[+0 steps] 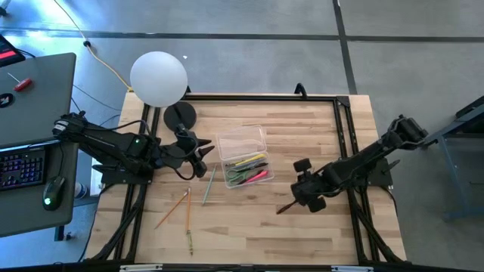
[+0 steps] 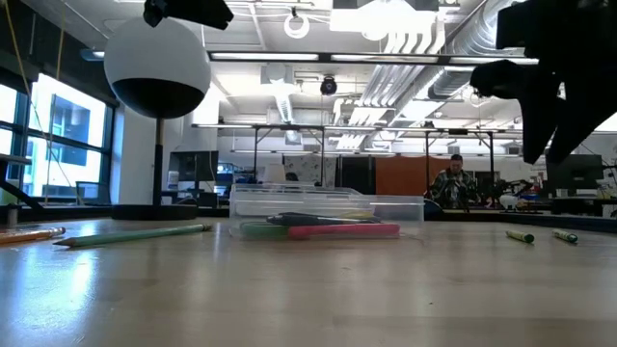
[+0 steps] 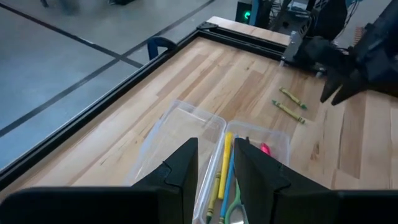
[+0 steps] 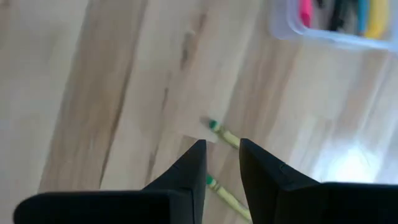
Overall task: Pick & place school supplies into a supply box
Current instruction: Put the green crayon into the transparent supply box
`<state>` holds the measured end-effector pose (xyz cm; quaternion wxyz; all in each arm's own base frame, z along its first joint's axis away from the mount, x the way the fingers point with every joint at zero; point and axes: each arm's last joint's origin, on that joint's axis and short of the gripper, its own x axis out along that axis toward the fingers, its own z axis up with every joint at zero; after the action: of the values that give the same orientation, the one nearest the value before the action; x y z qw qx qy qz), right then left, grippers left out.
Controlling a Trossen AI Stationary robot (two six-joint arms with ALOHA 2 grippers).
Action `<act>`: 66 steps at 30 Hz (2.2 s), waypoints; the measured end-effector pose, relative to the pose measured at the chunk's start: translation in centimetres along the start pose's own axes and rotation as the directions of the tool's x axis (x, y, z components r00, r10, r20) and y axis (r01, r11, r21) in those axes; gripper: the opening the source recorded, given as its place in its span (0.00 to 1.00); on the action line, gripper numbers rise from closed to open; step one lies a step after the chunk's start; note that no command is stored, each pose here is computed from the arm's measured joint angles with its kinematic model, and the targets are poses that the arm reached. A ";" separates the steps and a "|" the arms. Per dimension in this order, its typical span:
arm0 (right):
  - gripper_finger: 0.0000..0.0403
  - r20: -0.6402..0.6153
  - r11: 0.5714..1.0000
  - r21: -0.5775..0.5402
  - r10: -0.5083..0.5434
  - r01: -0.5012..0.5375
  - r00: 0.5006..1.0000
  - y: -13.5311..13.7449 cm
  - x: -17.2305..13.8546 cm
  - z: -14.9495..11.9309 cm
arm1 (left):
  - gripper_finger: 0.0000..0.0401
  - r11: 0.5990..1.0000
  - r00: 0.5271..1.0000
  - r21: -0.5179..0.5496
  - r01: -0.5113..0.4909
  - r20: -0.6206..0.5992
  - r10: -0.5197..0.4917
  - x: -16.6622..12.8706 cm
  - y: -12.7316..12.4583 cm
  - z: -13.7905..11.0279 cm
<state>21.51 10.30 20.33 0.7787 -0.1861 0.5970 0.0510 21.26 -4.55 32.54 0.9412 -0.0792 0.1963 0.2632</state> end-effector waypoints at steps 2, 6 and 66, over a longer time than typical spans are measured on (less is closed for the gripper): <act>0.18 -0.009 0.998 -0.062 0.004 -0.005 1.000 0.2 0.8 0.2 | 0.34 1.000 1.000 0.000 0.001 -0.001 -0.001 0.0 0.0 0.0; 0.18 -0.048 0.981 -0.192 -0.020 0.011 0.999 0.7 2.8 0.1 | 0.34 1.000 1.000 0.001 0.014 -0.008 -0.014 0.0 0.0 0.0; 0.02 -0.021 0.974 -0.216 0.063 -0.066 0.998 -4.6 5.1 5.3 | 0.34 0.998 1.000 0.063 0.021 -0.024 -0.020 0.0 0.0 -0.2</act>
<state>29.11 7.19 17.69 0.7476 -0.2509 0.5988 0.1398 21.21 -4.60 32.39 0.9436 -0.0542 0.2146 0.2461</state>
